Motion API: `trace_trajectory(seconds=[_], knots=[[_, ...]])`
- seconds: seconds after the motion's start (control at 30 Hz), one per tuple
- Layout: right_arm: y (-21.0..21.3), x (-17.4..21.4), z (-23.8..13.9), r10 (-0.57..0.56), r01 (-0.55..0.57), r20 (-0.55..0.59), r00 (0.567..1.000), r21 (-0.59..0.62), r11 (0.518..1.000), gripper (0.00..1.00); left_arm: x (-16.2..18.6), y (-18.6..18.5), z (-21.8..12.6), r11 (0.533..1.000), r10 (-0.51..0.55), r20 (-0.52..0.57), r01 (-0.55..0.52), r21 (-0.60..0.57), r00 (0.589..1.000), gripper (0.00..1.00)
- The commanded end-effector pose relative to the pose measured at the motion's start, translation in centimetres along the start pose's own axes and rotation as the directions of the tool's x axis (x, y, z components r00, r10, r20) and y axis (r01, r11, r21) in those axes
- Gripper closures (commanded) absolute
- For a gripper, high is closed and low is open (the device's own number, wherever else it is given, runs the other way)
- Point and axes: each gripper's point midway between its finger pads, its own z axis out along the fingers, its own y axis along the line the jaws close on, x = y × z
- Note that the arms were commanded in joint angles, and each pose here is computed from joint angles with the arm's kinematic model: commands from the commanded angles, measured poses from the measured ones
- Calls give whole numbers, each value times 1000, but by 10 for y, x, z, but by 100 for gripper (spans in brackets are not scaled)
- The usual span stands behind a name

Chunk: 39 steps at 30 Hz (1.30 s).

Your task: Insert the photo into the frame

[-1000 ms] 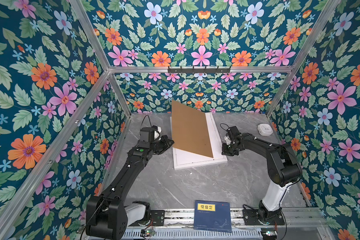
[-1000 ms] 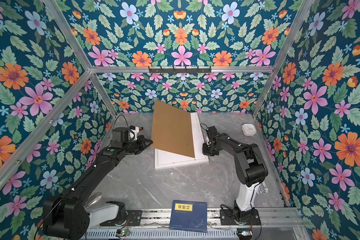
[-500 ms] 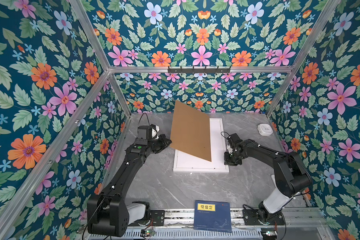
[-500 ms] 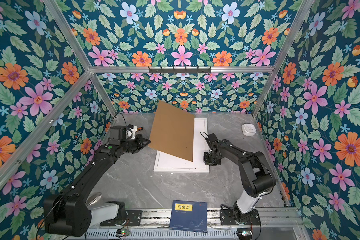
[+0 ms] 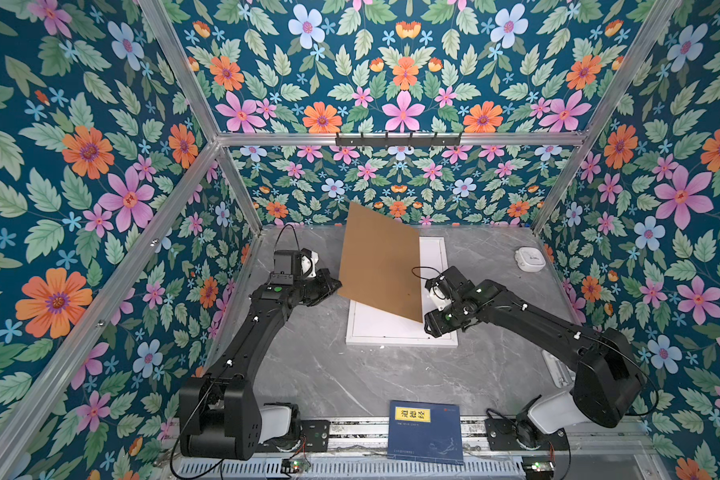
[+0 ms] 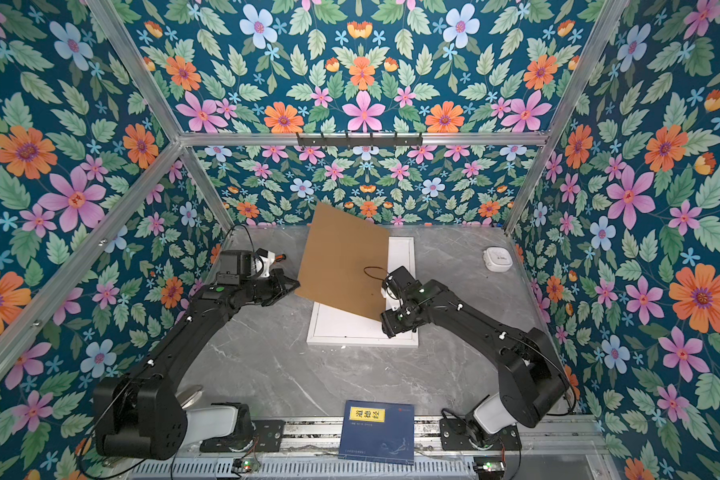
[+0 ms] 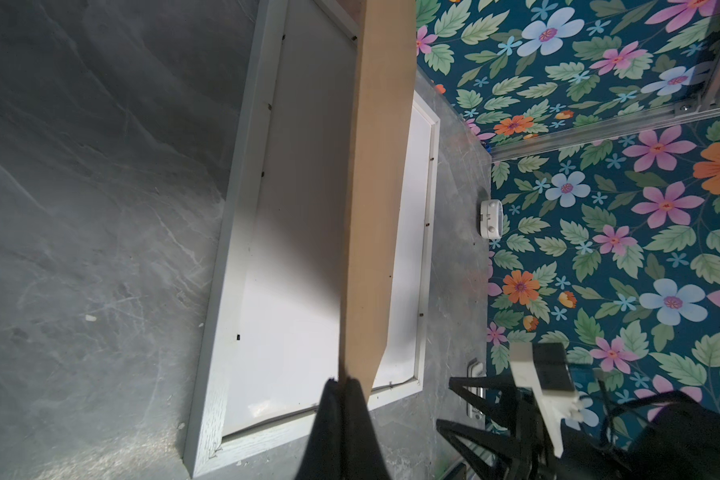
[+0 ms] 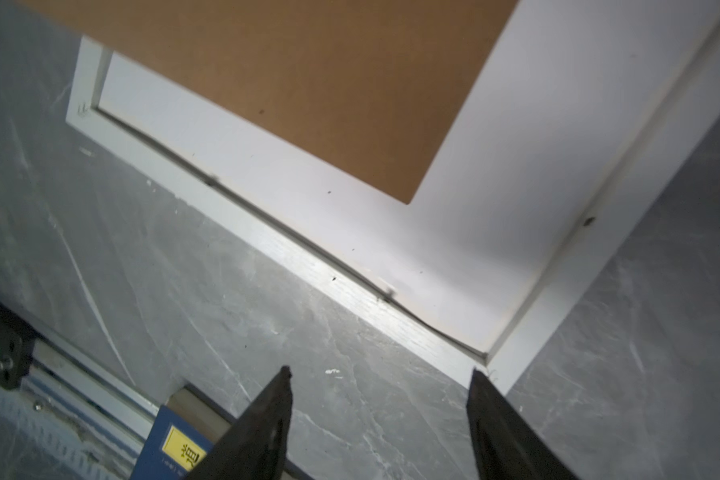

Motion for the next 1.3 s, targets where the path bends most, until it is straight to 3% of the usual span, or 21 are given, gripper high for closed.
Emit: trace_trajectory(seconds=[0.0,0.33,0.57,1.27], knots=[[9,6,9,-134,134,-34,990,-6,991,33,1,7,2,1000,3,-12,-3,-24,1000,100],[15,11,37,-261,262,-100,960,-4,965,39,4,10,2,1000,2,-26,-3,-25,1000,100],[2,14,64,-272,285,-163,948,57,957,43,7,13,2,1000,-7,-28,6,-18,1000,100],[-1,28,78,-323,357,-218,921,145,923,64,5,16,5,1000,-15,-34,14,-16,999,100]])
